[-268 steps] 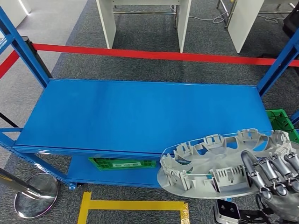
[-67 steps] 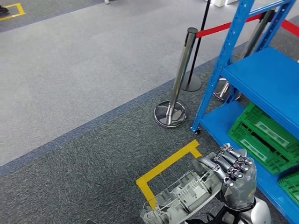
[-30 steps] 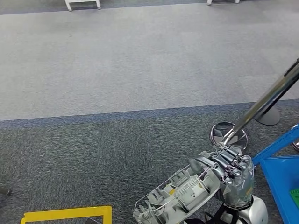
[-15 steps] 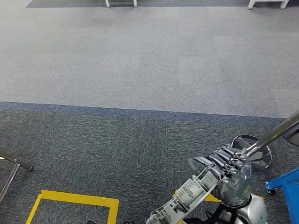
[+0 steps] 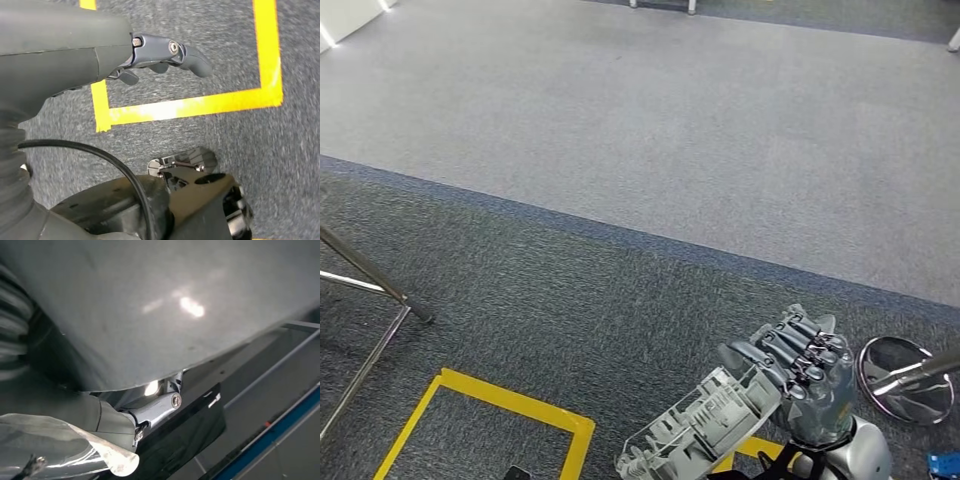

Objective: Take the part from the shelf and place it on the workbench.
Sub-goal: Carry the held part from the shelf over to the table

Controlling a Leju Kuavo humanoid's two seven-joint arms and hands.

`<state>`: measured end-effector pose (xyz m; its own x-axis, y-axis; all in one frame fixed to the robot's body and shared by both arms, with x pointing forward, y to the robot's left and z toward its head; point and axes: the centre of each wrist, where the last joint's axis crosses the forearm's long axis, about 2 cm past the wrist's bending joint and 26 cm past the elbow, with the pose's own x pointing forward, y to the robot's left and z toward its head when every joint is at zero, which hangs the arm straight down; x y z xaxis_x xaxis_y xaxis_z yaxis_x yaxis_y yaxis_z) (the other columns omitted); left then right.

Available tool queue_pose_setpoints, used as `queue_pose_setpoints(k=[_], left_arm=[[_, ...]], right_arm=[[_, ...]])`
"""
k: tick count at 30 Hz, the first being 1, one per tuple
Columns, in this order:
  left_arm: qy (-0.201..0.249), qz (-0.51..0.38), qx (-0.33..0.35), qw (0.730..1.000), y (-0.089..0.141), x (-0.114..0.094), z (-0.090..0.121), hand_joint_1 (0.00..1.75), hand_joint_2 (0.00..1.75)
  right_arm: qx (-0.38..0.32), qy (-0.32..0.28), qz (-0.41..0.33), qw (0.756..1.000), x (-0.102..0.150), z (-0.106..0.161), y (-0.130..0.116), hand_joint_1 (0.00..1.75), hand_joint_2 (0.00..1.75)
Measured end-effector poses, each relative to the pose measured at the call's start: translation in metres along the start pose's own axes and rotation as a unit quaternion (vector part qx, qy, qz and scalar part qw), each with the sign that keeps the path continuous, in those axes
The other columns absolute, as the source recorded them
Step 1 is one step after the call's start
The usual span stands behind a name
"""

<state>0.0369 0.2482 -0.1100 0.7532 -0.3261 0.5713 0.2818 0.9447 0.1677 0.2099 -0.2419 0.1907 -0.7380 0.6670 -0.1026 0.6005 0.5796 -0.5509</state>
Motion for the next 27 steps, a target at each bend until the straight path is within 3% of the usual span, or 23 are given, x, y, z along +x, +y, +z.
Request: queue_pose_setpoints(k=[27], left_arm=[[0.010,0.011,-0.003,1.000,-0.0028,0.0050,-0.0020,0.00,1.75]], right_arm=[[-0.010,0.010,0.001,1.000,-0.0028,-0.0067,0.0002,1.75,1.75]])
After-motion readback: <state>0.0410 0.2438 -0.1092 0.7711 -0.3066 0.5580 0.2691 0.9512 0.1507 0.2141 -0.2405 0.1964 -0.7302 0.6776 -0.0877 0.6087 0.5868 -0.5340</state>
